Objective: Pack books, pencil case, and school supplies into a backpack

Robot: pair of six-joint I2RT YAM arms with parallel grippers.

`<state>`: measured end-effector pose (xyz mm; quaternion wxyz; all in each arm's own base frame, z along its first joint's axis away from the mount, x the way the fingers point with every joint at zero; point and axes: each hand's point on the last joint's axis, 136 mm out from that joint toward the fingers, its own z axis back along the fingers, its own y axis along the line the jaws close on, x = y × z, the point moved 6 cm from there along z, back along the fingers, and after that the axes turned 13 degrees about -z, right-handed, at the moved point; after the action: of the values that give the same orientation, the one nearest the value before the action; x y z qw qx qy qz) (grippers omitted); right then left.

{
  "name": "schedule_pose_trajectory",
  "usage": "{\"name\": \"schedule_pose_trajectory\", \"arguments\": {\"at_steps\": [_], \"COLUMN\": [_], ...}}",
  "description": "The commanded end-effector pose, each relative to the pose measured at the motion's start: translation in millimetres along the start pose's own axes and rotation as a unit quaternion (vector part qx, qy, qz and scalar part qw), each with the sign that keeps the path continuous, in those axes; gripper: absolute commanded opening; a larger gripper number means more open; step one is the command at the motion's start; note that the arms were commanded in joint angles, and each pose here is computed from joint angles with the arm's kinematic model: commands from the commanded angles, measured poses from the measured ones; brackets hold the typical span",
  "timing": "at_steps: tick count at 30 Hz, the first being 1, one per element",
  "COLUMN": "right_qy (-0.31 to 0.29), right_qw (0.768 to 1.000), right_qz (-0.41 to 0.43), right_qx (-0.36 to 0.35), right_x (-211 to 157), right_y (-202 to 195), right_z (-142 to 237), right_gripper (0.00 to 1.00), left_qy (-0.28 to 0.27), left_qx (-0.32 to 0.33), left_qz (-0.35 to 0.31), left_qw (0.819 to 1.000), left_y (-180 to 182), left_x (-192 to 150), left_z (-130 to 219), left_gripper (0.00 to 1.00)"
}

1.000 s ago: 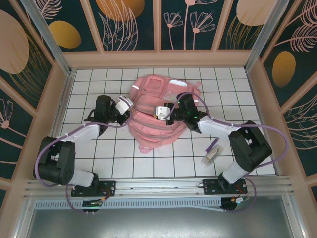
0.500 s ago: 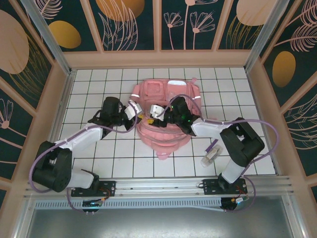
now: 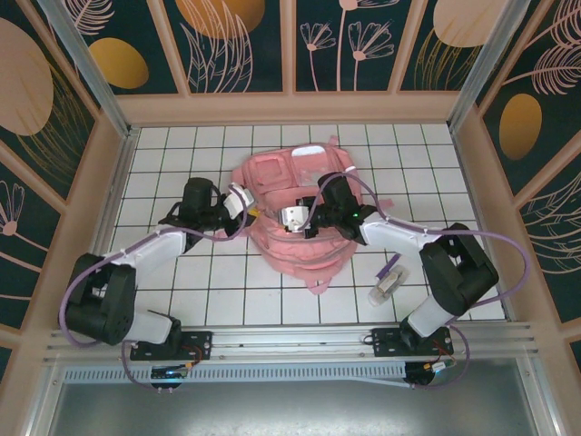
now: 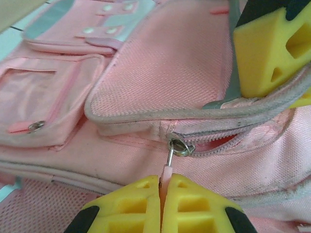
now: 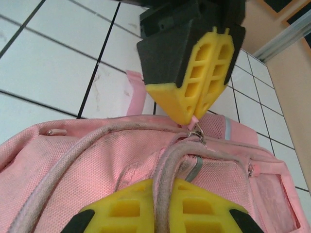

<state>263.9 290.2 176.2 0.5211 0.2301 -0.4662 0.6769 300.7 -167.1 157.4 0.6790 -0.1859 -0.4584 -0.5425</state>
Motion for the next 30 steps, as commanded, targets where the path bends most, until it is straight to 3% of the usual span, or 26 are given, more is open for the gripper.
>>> {"name": "schedule_pose_trajectory", "arguments": {"at_steps": [1, 3, 5, 9, 12, 13, 14, 16, 21, 24, 26, 28, 30], "right_qy": [-0.061, -0.062, -0.073, -0.142, -0.210, -0.225, -0.236, -0.223, -0.195, -0.196, -0.192, -0.179, -0.148], "right_qw": [0.994, 0.996, 0.997, 0.977, 0.920, 0.884, 0.843, 0.778, 0.646, 0.631, 0.639, 0.632, 0.589], "right_qz": [0.021, -0.004, -0.033, -0.133, -0.240, -0.289, -0.334, -0.411, -0.543, -0.561, -0.569, -0.585, -0.626], "right_qx": [0.084, 0.061, 0.021, -0.086, -0.228, -0.291, -0.348, -0.419, -0.500, -0.499, -0.480, -0.475, -0.489], "right_x": [21, 22, 28, 43, 48, 44, 39, 26, -10, -24, -25, -29, -42], "right_y": [28, 20, 8, -19, -46, -59, -72, -91, -114, -115, -113, -109, -105], "right_z": [11, 9, 12, 36, 77, 96, 115, 146, 205, 221, 221, 219, 220], "right_gripper": [0.00, 0.04, 0.33, 0.52, 0.73, 0.84, 0.98, 0.99, 0.99, 0.99, 0.99, 0.98, 0.95], "left_qy": [0.067, 0.056, 0.029, -0.033, -0.052, -0.047, -0.041, -0.036, -0.004, 0.030, 0.044, 0.050, 0.047], "left_qx": [0.067, 0.032, 0.010, -0.018, -0.015, -0.016, -0.021, -0.041, -0.082, -0.116, -0.122, -0.121, -0.111], "left_qz": [-0.032, -0.052, -0.078, -0.161, -0.223, -0.247, -0.269, -0.301, -0.341, -0.340, -0.335, -0.334, -0.321], "left_qw": [0.995, 0.997, 0.996, 0.986, 0.973, 0.968, 0.962, 0.952, 0.936, 0.933, 0.933, 0.934, 0.940], "left_y": [46, 36, 25, 3, -10, -15, -20, -30, -43, -46, -47, -46, -41], "left_x": [-22, -21, -14, 6, 25, 30, 35, 42, 40, 30, 28, 31, 39], "left_z": [6, 5, 10, 24, 24, 20, 14, 3, -25, -39, -47, -52, -55], "left_gripper": [0.00, 0.15, 0.39, 0.57, 0.66, 0.68, 0.68, 0.68, 0.68, 0.67, 0.63, 0.49, 0.26]}}
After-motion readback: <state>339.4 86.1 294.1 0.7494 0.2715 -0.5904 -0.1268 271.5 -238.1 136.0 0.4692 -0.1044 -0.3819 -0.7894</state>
